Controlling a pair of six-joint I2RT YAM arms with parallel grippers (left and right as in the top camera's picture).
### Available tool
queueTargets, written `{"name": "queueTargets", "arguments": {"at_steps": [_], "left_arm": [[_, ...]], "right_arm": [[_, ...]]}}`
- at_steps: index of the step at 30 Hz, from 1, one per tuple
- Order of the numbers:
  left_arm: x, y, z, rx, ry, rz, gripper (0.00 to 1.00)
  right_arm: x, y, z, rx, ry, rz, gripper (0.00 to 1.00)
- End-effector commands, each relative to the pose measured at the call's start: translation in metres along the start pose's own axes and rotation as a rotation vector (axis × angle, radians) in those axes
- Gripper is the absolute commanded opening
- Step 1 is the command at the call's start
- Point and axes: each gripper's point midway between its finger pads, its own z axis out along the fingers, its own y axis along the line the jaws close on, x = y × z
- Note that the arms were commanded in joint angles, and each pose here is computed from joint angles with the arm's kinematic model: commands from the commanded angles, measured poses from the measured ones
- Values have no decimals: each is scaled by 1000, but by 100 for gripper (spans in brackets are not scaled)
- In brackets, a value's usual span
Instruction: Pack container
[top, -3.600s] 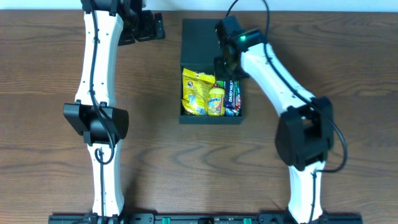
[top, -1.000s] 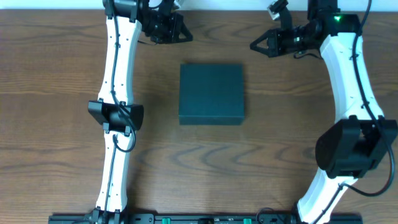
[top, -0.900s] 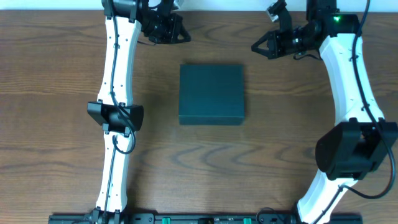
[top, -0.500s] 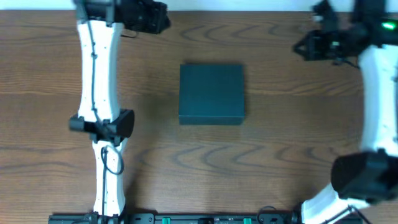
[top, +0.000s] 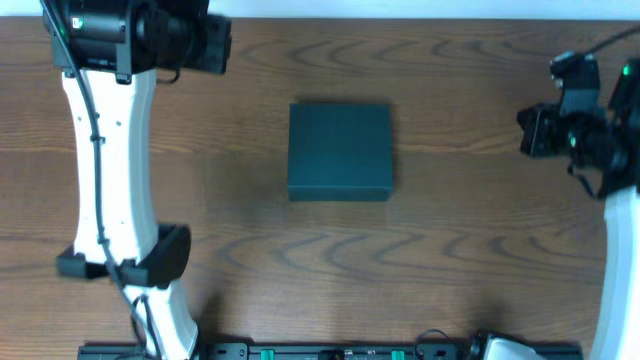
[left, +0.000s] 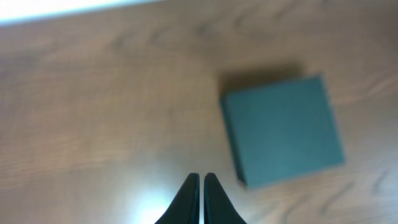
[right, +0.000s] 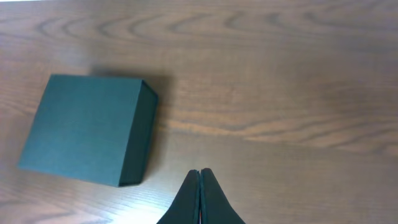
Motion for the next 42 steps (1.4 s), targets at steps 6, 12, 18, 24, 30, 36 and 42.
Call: {"name": "queueTargets", "arguments": {"at_steps": [6,12,18,24,30,36,42], "left_arm": [[92,10,-17,-80,175,28,6],[153,13,9,-62,175,-22,6],[168,18,36,-17,23,-152,6],[162,22,52,-19,0,-202,96],[140,26,58,-19,-73,-246,95],[136,28,65,-19,-74,-246,96],[139,28,65,-23,-60,-248,95]], "right_arm": [[82,-5,50,-28,84,76,2],[89,-3,58,-51,85,79,2],[88,-4,58,-50,80,78,99],[83,4,58,-95,65,166,99],[70,-4,59,-60,9,183,99],[70,-4,59,-57,12,185,99],[70,-4,59,-57,12,185,99]]}}
